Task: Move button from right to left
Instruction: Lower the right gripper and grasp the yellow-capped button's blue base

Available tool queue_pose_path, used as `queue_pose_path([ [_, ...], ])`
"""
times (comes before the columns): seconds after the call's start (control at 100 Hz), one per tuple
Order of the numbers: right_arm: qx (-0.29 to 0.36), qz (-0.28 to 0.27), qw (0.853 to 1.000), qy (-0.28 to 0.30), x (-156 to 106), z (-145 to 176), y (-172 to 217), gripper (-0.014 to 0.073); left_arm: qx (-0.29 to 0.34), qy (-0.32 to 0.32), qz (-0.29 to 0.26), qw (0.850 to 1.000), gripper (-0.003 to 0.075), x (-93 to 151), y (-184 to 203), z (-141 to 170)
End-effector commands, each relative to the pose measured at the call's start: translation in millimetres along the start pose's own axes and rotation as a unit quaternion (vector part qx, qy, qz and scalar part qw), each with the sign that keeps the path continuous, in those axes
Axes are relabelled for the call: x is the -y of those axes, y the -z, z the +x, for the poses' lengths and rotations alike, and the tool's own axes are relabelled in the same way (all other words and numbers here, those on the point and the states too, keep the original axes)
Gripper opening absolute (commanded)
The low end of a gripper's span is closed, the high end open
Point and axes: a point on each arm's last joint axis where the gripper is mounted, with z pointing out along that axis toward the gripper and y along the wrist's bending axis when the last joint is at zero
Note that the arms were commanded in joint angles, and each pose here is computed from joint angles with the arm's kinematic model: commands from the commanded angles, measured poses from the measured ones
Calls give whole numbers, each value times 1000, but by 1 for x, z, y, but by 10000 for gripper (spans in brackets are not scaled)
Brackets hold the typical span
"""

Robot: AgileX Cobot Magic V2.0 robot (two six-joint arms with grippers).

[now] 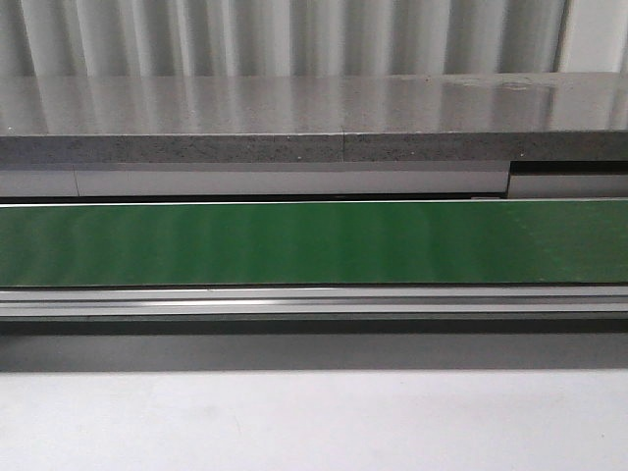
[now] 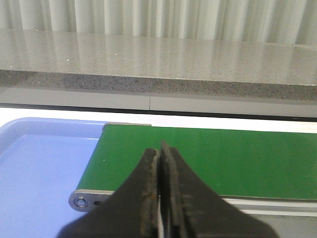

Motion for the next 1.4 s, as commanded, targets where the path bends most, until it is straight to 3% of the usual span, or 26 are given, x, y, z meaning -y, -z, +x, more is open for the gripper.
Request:
queue_pose_path([
  [0.0,30,9,999,-21,12,-17,-2,526,44,4,3,999,-20,0,1,0],
  [0.12,6,25,999,-37,27,-25,-23,526,44,4,3,999,-20,0,1,0],
  [0.36,-48,39,998,-10,45,-41,-65,526,44,4,3,999,-20,0,1,0],
  [0.57,-89,37,995,17,48,-49,-99,526,44,4,3,999,-20,0,1,0],
  [1.04,-116,35,992,16,52,-45,-152,514,44,4,3,999,-20,0,1,0],
  [1.09,-120,36,992,14,54,-44,-154,471,44,4,3,999,-20,0,1,0],
  [1.26,-119,40,992,6,61,-44,-153,186,44,4,3,999,-20,0,1,0],
  [1.39,-108,41,993,4,62,-47,-145,158,44,4,3,999,-20,0,1,0],
])
